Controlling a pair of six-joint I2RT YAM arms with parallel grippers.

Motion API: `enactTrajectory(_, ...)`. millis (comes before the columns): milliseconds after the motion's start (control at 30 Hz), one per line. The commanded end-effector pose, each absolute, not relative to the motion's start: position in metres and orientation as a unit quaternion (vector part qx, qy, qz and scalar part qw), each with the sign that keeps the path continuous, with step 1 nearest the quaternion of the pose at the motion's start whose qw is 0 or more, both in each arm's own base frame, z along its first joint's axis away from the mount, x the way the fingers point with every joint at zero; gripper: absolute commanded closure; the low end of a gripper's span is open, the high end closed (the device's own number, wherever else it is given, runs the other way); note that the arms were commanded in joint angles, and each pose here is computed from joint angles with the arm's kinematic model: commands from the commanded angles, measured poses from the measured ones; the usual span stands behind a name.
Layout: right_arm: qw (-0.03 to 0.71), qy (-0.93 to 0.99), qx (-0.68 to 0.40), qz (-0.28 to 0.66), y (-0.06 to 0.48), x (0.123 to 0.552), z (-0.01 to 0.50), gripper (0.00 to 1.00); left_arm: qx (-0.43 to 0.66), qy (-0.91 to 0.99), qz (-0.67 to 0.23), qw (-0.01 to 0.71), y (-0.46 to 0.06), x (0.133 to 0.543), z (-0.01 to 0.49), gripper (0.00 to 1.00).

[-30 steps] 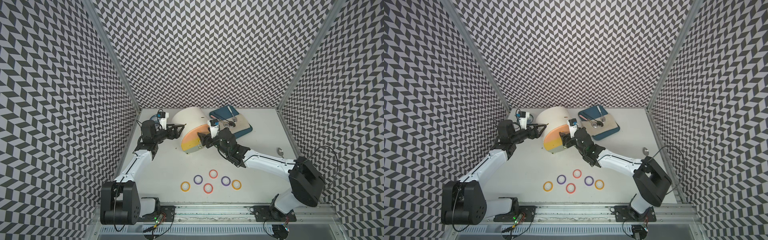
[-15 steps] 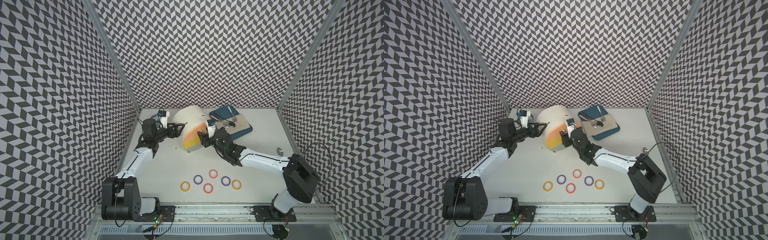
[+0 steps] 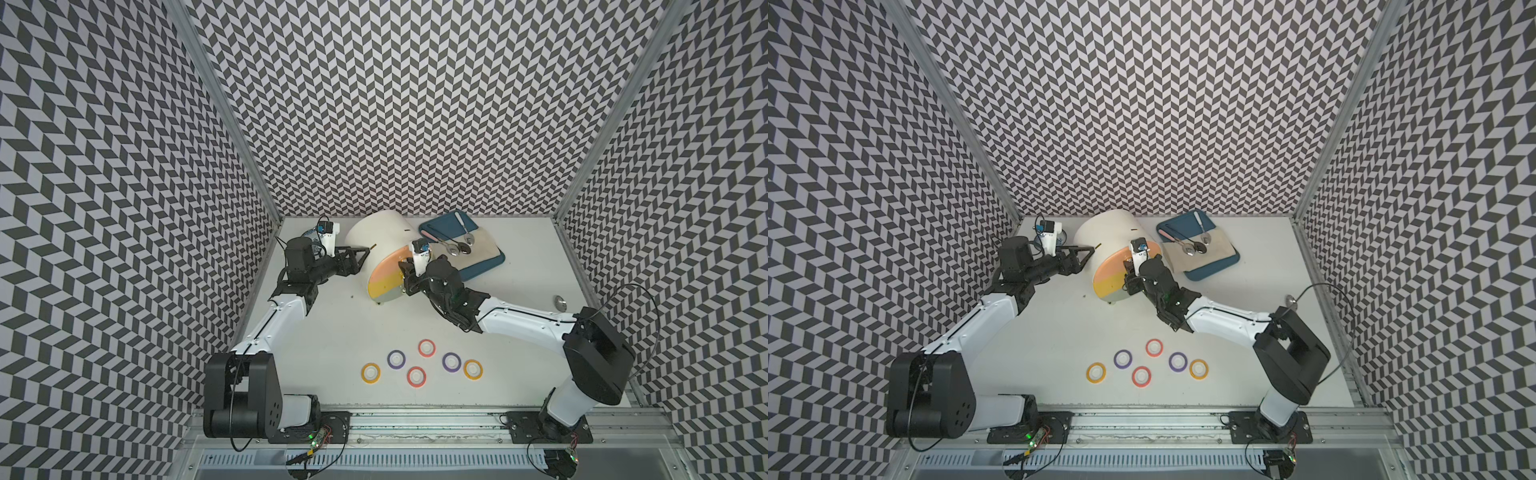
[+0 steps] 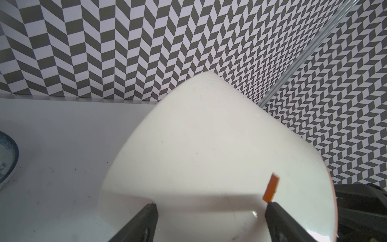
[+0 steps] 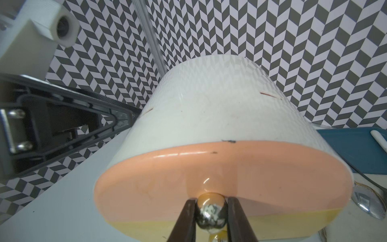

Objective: Place the transparent tape into the drawer according to color
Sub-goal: Open the drawer in the storage box.

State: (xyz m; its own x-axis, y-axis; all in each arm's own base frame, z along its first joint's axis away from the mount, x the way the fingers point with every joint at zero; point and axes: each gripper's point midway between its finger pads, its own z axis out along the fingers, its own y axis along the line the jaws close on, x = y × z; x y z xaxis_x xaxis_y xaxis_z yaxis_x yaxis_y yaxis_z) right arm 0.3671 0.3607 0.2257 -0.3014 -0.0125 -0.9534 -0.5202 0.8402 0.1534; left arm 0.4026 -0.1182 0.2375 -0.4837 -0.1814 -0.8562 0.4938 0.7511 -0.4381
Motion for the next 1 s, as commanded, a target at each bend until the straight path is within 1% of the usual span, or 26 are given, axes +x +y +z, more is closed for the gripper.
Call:
enactTrajectory(0,0.574,0.766,-0.163,0.241,0.359,0.363,0.241,0.85,0.097,0.804,-0.323,0.489,-0.117,0.41,0.231,0.15)
enactTrajectory(300,0.567,0.768,-0.168,0.245,0.351,0.349,0.239,0.89,0.096,0.808,-0.314,0.489,-0.116,0.423,0.231,0.15)
enactTrajectory(667,0.558,0.772,-0.17,0.251,0.346,0.337,0.237,0.9,0.096,0.815,-0.31,0.48,-0.116,0.441,0.221,0.16)
enactTrajectory(967,0.545,0.781,-0.166,0.254,0.337,0.318,0.229,0.92,0.097,0.814,-0.308,0.482,-0.115,0.442,0.222,0.16)
